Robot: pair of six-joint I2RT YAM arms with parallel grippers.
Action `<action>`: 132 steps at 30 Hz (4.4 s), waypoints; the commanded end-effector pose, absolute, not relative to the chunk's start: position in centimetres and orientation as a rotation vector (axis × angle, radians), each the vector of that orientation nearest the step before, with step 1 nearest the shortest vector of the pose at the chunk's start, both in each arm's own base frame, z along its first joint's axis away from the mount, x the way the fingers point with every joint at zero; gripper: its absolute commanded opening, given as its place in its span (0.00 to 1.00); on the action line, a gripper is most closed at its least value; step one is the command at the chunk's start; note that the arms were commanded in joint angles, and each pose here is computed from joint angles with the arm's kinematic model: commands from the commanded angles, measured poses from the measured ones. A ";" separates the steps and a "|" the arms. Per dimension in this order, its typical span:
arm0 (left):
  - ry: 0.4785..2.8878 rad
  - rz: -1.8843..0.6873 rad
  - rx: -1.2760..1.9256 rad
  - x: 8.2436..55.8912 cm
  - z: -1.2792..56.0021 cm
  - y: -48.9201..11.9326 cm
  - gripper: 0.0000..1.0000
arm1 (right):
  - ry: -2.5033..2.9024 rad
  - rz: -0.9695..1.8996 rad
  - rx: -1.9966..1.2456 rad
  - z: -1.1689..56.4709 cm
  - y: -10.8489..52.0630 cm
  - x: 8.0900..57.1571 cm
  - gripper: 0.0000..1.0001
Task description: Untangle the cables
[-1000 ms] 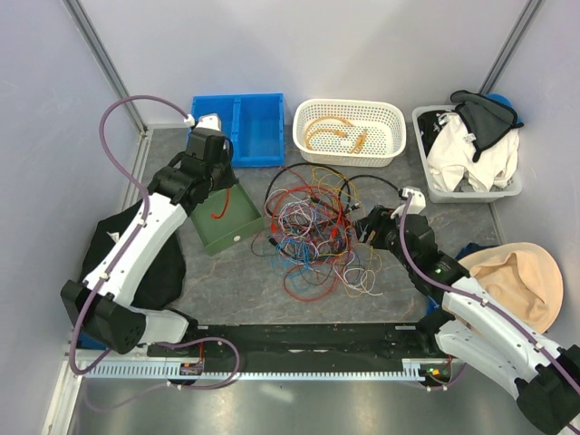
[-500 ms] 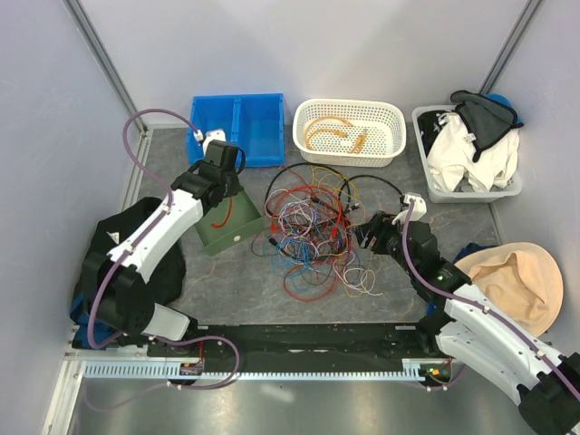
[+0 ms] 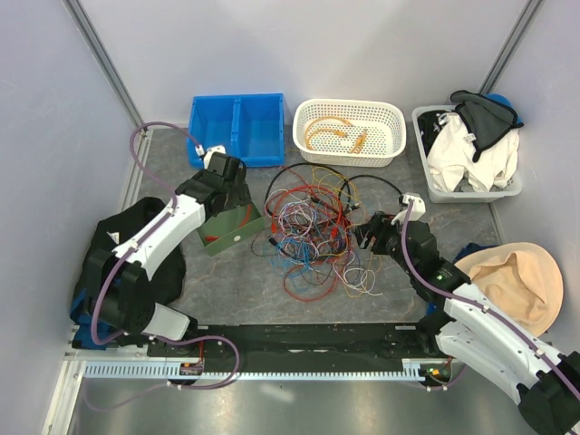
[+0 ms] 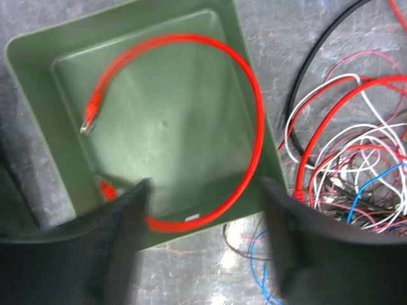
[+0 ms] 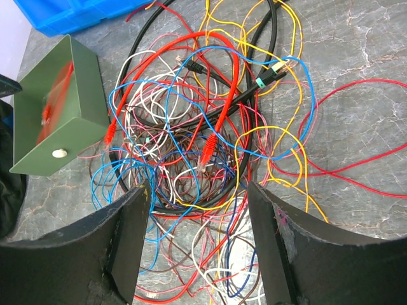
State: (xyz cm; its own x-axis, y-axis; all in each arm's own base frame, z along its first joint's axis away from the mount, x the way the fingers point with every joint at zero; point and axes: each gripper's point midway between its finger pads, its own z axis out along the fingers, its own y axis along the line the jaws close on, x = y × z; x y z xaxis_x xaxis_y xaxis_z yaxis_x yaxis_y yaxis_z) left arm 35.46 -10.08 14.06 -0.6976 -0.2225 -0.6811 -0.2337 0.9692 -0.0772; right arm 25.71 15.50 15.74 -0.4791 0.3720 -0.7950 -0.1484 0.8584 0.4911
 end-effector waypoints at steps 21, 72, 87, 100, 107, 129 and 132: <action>2.152 -0.691 -0.195 24.2 18.8 -25.4 0.99 | 2.064 0.226 0.242 14.3 12.5 29.9 0.72; 1.150 -1.369 0.385 16.6 33.1 -30.0 1.00 | 1.762 0.834 0.055 38.8 21.9 24.4 0.00; 1.125 -1.550 0.453 17.4 33.5 -38.2 0.82 | 1.777 0.838 0.056 37.9 21.9 24.2 0.00; 1.316 -1.449 0.448 20.5 33.7 -40.7 0.02 | 1.755 0.742 0.076 37.9 20.2 24.6 0.37; 1.706 -0.948 0.400 25.4 35.7 -35.2 0.02 | 1.684 0.540 0.179 37.4 14.5 24.2 0.73; 1.644 -0.887 0.394 26.1 45.6 -33.2 0.02 | 1.522 1.004 -0.150 35.3 21.5 20.0 0.72; 1.644 -0.883 0.391 26.1 45.6 -33.1 0.02 | 1.517 0.991 -0.139 35.4 21.2 20.1 0.72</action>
